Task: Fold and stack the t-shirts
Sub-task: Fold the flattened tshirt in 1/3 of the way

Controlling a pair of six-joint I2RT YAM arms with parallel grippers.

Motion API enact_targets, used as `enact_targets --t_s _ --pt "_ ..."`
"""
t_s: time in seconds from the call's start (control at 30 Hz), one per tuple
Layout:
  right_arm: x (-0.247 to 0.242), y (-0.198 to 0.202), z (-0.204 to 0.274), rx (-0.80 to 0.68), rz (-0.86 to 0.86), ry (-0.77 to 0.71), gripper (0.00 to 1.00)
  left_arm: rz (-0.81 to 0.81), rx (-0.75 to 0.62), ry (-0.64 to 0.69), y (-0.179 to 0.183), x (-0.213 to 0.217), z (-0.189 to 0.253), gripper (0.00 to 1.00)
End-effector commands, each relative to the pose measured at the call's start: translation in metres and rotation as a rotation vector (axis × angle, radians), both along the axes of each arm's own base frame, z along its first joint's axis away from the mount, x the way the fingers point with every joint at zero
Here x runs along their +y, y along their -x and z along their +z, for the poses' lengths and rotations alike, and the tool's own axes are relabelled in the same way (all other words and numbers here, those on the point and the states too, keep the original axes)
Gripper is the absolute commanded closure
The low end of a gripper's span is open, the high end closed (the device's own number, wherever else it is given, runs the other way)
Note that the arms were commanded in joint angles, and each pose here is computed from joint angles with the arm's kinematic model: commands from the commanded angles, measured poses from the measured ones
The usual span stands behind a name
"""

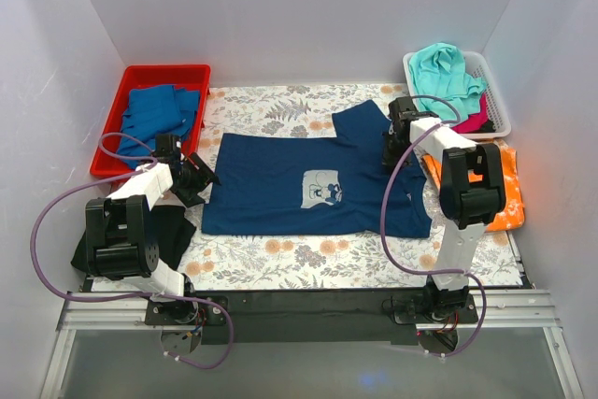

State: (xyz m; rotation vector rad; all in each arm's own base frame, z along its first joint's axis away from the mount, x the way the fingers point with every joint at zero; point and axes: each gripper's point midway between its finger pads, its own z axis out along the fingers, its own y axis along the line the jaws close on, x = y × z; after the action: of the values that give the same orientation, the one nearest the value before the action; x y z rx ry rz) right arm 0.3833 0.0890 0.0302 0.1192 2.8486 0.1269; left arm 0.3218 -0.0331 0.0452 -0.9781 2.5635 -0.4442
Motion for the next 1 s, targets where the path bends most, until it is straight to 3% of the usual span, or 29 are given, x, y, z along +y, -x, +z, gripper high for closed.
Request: enact_targets --t_s 0.0,0.1,0.4,0.57,0.67,0.97 --pt "-0.005 0.003 0.026 -0.043 -0.009 0.012 0.90 -0.006 -0.045 -0.004 -0.002 0.000 0.010 0.35" --pt "-0.003 0.002 0.027 -0.044 -0.007 0.006 0.80 -0.007 -0.045 -0.002 -0.001 0.000 0.010 0.35" --pt "-0.001 0.015 0.010 0.010 0.004 -0.003 0.75 -0.008 -0.048 -0.005 -0.001 0.000 0.011 0.35" --pt "-0.003 0.009 0.003 0.005 0.002 0.012 0.82 -0.008 -0.050 -0.003 -0.001 0.000 0.012 0.35" --pt "-0.003 0.008 -0.003 0.020 0.003 0.013 0.98 -0.008 -0.050 -0.007 -0.001 0.001 0.012 0.35" --pt "-0.005 0.005 0.014 -0.023 -0.005 0.019 0.99 -0.007 -0.056 -0.010 -0.003 0.001 0.014 0.35"
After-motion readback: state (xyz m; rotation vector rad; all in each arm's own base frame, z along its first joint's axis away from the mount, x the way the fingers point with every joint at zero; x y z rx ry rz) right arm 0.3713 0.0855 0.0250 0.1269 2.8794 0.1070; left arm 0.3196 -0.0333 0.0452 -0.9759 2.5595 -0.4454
